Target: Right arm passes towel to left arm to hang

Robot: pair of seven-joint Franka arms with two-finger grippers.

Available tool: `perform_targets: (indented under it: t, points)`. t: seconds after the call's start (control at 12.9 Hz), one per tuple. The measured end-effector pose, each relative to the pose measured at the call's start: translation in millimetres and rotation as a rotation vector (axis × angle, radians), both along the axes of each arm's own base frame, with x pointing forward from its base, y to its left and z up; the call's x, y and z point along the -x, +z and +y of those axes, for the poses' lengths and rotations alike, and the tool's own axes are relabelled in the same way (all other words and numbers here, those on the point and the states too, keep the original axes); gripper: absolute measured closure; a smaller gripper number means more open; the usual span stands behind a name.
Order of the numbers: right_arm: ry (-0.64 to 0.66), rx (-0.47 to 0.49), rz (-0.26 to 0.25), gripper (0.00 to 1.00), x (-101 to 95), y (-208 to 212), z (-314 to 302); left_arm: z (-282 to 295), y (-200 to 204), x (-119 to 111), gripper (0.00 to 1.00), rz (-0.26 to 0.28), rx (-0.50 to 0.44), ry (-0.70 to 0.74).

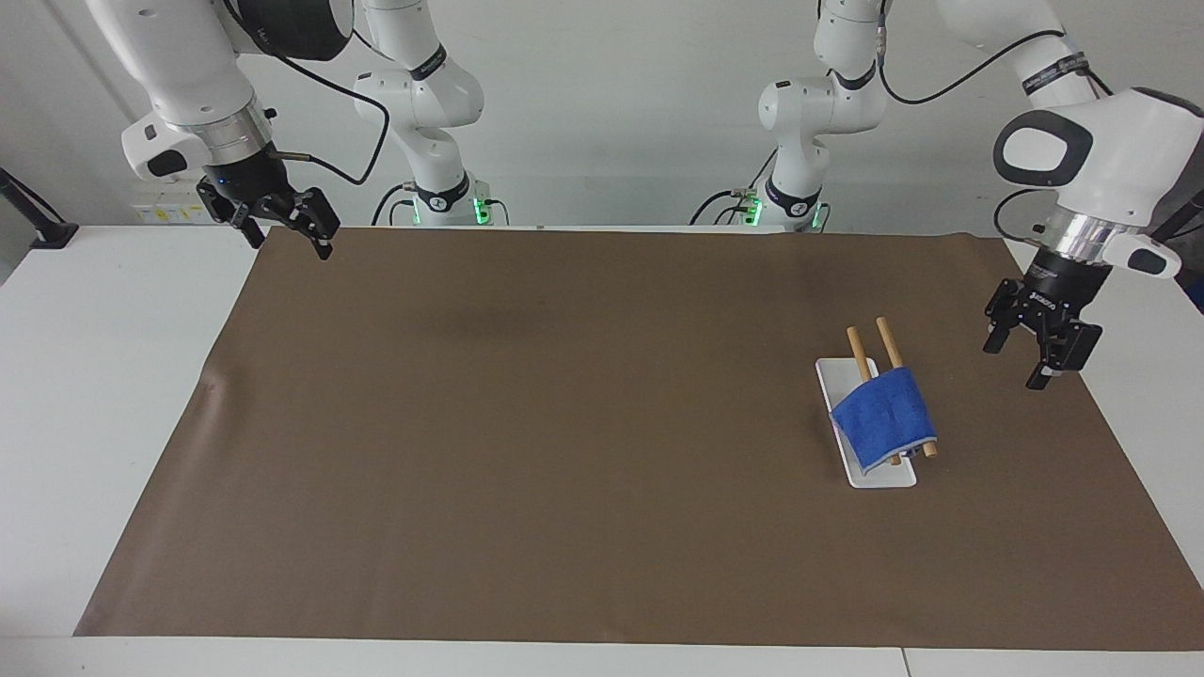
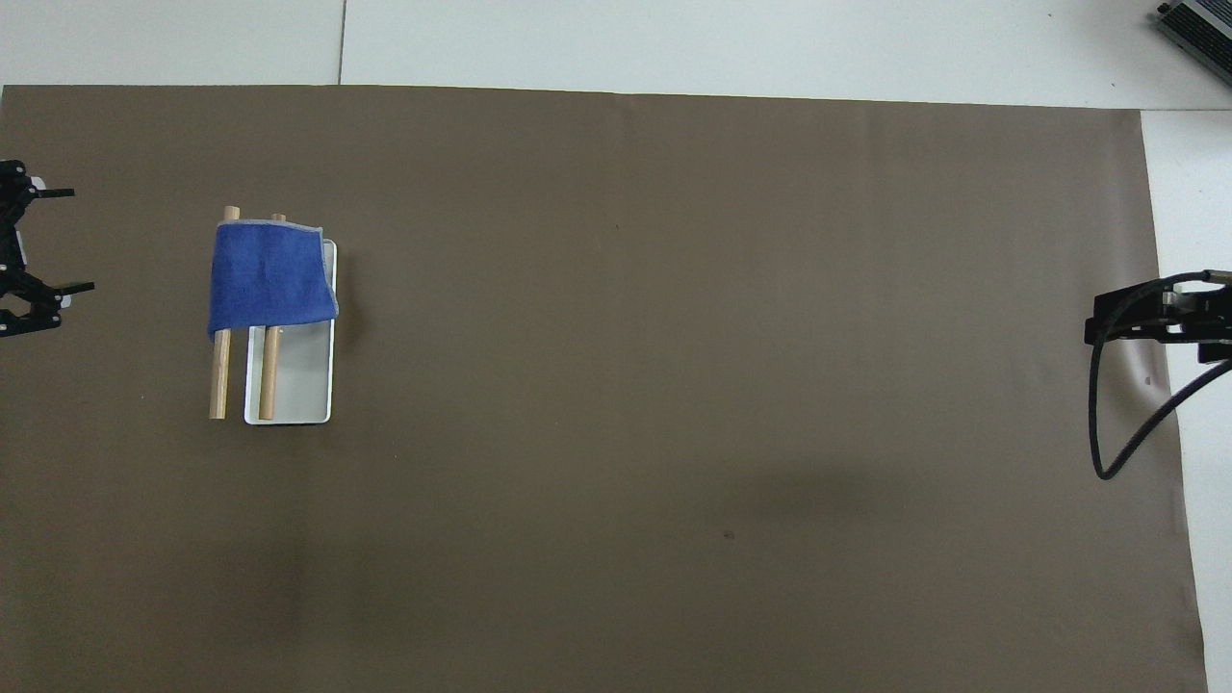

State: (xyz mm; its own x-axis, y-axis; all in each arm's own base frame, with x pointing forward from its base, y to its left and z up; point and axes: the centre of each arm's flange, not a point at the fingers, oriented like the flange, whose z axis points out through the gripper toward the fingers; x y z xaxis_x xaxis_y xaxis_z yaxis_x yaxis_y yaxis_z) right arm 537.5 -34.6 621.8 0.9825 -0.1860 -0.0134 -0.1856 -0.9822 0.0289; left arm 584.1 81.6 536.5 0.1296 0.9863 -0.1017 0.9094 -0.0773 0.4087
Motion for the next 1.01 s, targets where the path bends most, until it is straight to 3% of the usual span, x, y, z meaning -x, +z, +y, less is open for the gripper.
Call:
perform_targets:
  t: [0.23,0.47,0.7,1.01]
  points:
    - [0.012,0.0,0.001,0.0,-0.4,-0.3,6.4,-8.9,61.2,1.3,0.04,0.058,-0.075,-0.092]
    - [0.019,0.0,0.001,0.0,-0.5,-0.3,10.3,-54.5,102.2,10.7,0.05,0.13,-0.154,-0.299]
    - [0.02,0.0,0.001,0.0,-0.6,-0.4,10.7,-120.2,112.5,20.5,0.04,0.172,-0.281,-0.578]
    - [0.02,0.0,0.001,0.0,-0.6,-0.4,10.7,-126.0,109.0,29.2,0.04,0.189,-0.38,-0.994]
